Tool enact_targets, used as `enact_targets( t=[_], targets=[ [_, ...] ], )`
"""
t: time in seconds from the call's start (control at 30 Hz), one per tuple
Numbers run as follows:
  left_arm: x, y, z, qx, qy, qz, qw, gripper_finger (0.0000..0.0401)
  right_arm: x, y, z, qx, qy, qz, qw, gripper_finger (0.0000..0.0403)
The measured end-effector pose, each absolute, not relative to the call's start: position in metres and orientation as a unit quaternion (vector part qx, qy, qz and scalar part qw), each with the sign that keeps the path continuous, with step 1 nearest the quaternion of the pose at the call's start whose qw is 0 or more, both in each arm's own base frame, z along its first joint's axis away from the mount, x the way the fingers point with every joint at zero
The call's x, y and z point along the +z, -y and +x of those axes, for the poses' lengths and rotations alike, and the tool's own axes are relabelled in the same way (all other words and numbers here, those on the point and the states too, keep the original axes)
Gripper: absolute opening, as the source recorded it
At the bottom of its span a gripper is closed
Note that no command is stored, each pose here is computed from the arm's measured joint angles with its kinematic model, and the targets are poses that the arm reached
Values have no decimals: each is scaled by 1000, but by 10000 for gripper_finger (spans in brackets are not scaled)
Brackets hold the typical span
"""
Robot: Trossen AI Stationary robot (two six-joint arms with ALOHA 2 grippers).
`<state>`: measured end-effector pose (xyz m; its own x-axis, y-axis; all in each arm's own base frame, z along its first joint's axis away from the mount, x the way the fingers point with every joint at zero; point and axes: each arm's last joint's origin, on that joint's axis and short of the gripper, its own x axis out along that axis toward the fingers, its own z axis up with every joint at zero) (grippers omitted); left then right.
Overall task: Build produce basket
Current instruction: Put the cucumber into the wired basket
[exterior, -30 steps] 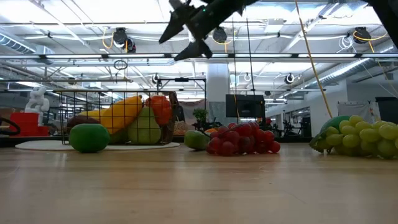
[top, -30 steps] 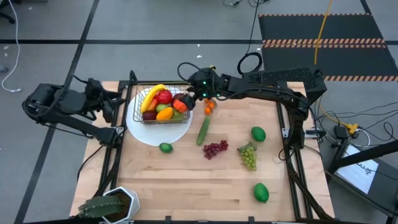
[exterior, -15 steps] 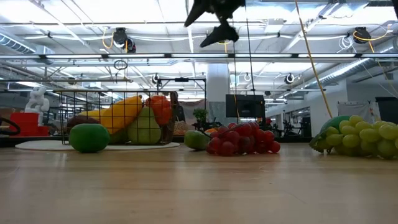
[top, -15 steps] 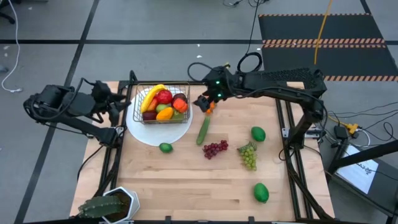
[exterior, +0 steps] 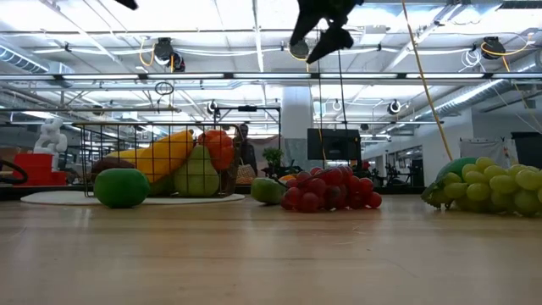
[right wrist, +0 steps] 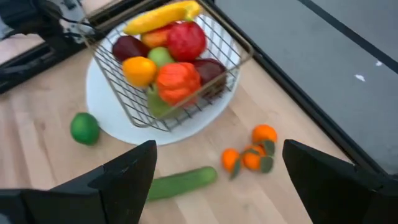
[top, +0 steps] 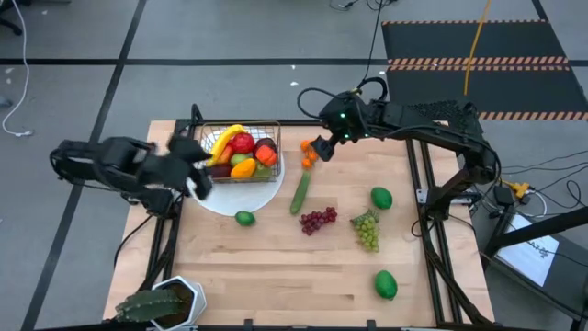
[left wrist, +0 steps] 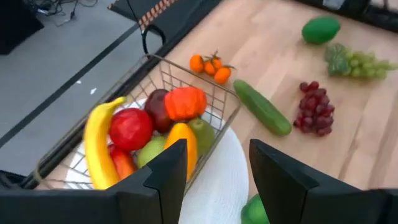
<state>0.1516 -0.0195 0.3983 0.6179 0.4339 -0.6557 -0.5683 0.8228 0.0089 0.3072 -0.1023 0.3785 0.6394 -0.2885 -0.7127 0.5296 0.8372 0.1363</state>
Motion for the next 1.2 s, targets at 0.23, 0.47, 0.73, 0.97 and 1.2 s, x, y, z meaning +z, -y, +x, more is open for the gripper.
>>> enact_targets(
  t=[0.23, 0.47, 0.73, 0.97, 1.2],
  targets=[
    [385, 33, 206, 261, -328, -108, 902, 172, 366, 93, 278, -238, -371, 190, 877, 341],
    [372, 45, 260, 241, -284, -106, 922, 173, 350, 75, 232, -205, -382, 197, 879, 341],
    [334, 60, 324, 235, -265, -105, 929, 249, 339, 56, 176, -164, -365, 159, 902, 341],
    [285, 65, 356, 269, -303, -149, 902, 340, 341, 45, 146, -144, -321, 168, 921, 341],
    [237, 67, 381, 289, -341, -155, 881, 328, 344, 43, 140, -131, -299, 125, 937, 341]
  ],
)
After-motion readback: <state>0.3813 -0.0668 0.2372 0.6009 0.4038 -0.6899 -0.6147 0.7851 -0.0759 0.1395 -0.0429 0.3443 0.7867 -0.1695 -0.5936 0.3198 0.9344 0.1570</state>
